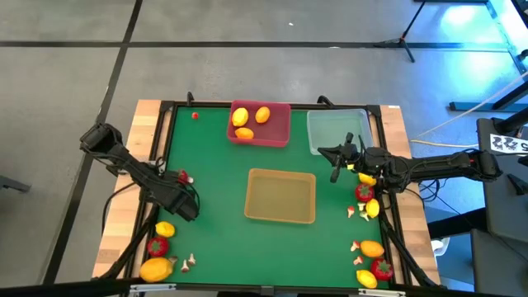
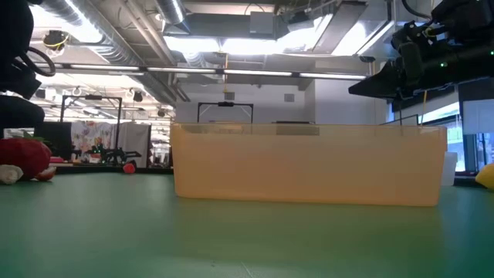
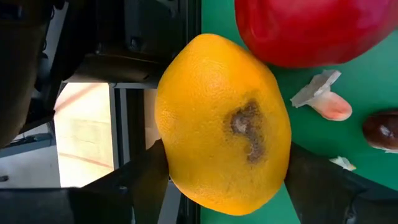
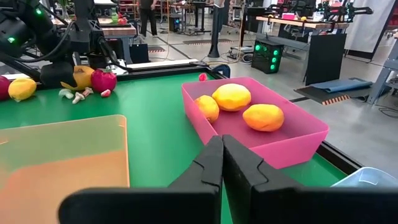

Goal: Sort produce into baskets
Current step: Put the yellow lemon into the red bin

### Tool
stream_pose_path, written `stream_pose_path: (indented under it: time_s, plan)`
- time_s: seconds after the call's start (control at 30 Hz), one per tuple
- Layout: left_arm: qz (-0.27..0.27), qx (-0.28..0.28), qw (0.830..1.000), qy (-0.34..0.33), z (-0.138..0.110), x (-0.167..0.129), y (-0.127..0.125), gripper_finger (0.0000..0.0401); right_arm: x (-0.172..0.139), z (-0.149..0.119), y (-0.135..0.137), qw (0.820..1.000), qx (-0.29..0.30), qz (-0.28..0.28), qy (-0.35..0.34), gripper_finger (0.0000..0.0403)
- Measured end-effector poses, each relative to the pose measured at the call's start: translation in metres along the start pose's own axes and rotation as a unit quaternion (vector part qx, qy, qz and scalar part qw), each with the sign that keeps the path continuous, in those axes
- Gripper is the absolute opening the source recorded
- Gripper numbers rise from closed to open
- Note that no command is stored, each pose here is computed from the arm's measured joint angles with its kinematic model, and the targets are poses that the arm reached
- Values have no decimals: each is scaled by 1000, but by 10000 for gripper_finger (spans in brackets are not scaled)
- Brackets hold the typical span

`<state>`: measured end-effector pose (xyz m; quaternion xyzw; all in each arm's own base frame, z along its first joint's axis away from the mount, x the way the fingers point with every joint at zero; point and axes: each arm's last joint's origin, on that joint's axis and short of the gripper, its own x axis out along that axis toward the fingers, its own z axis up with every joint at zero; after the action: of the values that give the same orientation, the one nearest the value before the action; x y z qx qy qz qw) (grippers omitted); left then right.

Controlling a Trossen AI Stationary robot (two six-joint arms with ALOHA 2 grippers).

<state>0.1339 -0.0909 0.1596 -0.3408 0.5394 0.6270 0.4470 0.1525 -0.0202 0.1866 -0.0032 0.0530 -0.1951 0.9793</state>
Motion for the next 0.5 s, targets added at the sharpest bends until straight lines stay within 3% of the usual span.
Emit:
stream_pose_path:
  time_s: [0.33,0.5]
  plan:
    - [0,12,1000,8,-1,-2,-1,272,0,0,0,1000,0,0,0,10]
    - [-38,27,999,15,-1,-15,-1,272,0,0,0,1000,0,0,0,10]
